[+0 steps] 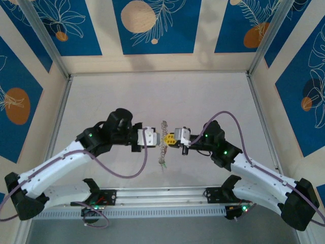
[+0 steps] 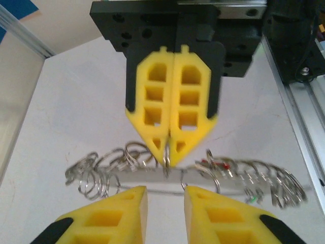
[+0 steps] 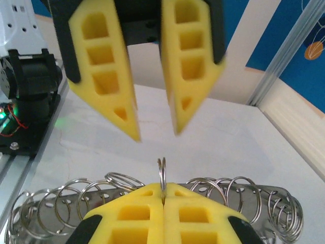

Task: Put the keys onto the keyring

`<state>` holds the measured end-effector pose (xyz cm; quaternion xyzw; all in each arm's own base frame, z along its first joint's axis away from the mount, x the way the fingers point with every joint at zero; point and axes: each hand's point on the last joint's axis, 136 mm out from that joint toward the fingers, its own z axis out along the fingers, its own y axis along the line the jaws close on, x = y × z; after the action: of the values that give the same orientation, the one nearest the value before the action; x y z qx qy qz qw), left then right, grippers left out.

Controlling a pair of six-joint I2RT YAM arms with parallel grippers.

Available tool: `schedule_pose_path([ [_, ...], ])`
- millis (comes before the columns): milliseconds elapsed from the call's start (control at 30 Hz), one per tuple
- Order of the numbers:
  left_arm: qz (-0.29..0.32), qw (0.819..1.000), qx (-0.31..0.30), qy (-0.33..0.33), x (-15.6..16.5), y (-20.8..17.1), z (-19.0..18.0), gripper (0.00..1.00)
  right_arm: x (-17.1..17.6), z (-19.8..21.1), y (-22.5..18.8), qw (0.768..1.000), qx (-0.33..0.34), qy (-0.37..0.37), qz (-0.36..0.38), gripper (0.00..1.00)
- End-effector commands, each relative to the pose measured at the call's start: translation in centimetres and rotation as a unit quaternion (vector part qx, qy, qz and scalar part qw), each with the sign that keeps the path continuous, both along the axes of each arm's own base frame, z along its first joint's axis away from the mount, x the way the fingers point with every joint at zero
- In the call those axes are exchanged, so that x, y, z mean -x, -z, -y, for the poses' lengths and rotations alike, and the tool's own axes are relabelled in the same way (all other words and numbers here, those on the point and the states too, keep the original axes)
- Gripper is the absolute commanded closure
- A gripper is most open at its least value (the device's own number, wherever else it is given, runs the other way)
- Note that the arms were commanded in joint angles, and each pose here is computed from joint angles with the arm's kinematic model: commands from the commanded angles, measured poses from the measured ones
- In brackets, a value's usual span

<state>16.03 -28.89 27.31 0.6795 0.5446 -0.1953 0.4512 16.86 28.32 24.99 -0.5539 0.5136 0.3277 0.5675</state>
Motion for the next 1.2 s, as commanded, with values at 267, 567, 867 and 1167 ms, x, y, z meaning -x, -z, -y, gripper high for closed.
schedule_pose_path([
  [267, -0.033, 0.997, 0.075, 0.002, 1.3, -1.2, 0.4, 0.69, 2.6, 0.1, -3.8, 0.990, -0.110, -0.082, -0.018, 1.00],
  [567, -0.048, 0.993, 0.102, 0.027, 1.9, -2.2, 1.4, 0.78, 3.0, -0.2, -3.7, 0.989, -0.106, -0.099, -0.028, 1.00],
  [867, -0.073, 0.992, 0.096, 0.048, 2.3, -1.5, 2.1, 0.80, 3.1, -0.3, -3.6, 0.989, -0.100, -0.104, -0.026, 1.00],
  [1167, -0.072, 0.991, 0.095, 0.057, 2.1, -1.8, 2.6, 0.83, 2.9, -0.8, -3.3, 0.991, -0.082, -0.101, -0.017, 1.00],
])
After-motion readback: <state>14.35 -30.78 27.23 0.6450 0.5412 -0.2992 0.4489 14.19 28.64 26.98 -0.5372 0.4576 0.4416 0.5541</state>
